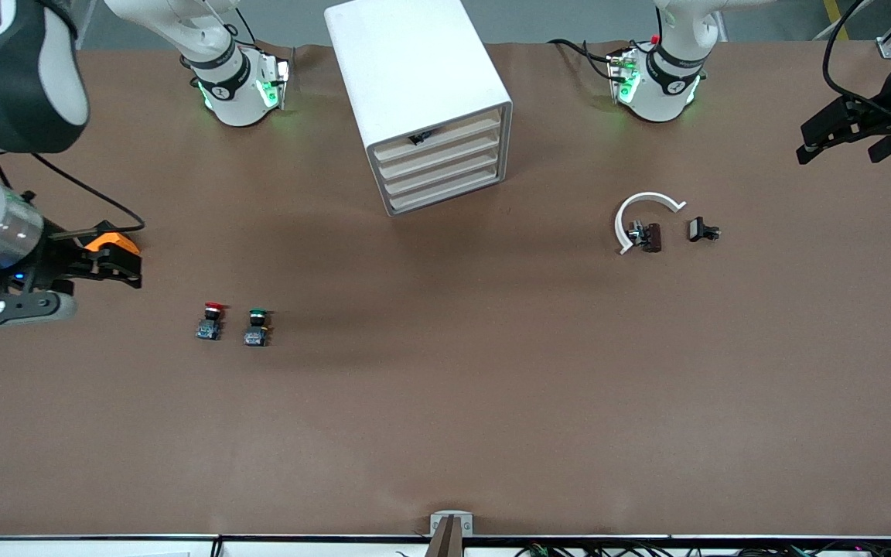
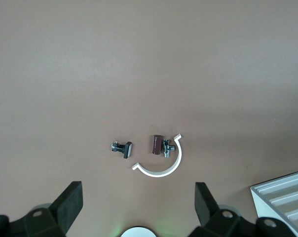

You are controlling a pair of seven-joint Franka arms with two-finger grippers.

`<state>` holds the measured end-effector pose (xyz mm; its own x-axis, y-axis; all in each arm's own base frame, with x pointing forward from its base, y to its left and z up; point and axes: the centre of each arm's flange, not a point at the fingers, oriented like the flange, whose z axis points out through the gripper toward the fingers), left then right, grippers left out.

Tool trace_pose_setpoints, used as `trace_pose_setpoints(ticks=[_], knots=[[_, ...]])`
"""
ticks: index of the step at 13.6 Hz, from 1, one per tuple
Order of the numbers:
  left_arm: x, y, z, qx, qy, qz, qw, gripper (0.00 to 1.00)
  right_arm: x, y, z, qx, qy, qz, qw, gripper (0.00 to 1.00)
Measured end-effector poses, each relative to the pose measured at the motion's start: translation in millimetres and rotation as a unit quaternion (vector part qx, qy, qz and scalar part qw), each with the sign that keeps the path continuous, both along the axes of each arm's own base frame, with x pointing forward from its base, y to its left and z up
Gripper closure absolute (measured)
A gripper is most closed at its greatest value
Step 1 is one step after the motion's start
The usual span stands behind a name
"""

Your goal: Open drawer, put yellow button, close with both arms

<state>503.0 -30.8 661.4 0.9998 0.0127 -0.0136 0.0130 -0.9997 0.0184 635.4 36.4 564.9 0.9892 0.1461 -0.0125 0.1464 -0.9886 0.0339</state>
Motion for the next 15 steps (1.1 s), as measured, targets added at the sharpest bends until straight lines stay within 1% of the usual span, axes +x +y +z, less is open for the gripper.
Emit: trace_pose_setpoints(ticks=[3, 7, 9, 15], knots=[[0, 0, 0, 0.000, -0.002, 0.000, 1.000, 0.00, -4, -34, 3, 0.001, 0.004, 0.002, 1.000, 0.00], [3, 0, -4, 0.000, 0.002, -0.001, 1.000, 0.00, -32, -40, 10, 0.004, -0.006, 0.000, 1.000, 0.00], [6, 0, -7, -0.001, 0.003, 0.000, 1.000, 0.00, -42, -47, 9, 0.004, -0.004, -0.004, 1.000, 0.00], [6, 0, -8, -0.001, 0.004, 0.000, 1.000, 0.00, -45, -61, 9, 0.005, -0.006, -0.004, 1.000, 0.00]])
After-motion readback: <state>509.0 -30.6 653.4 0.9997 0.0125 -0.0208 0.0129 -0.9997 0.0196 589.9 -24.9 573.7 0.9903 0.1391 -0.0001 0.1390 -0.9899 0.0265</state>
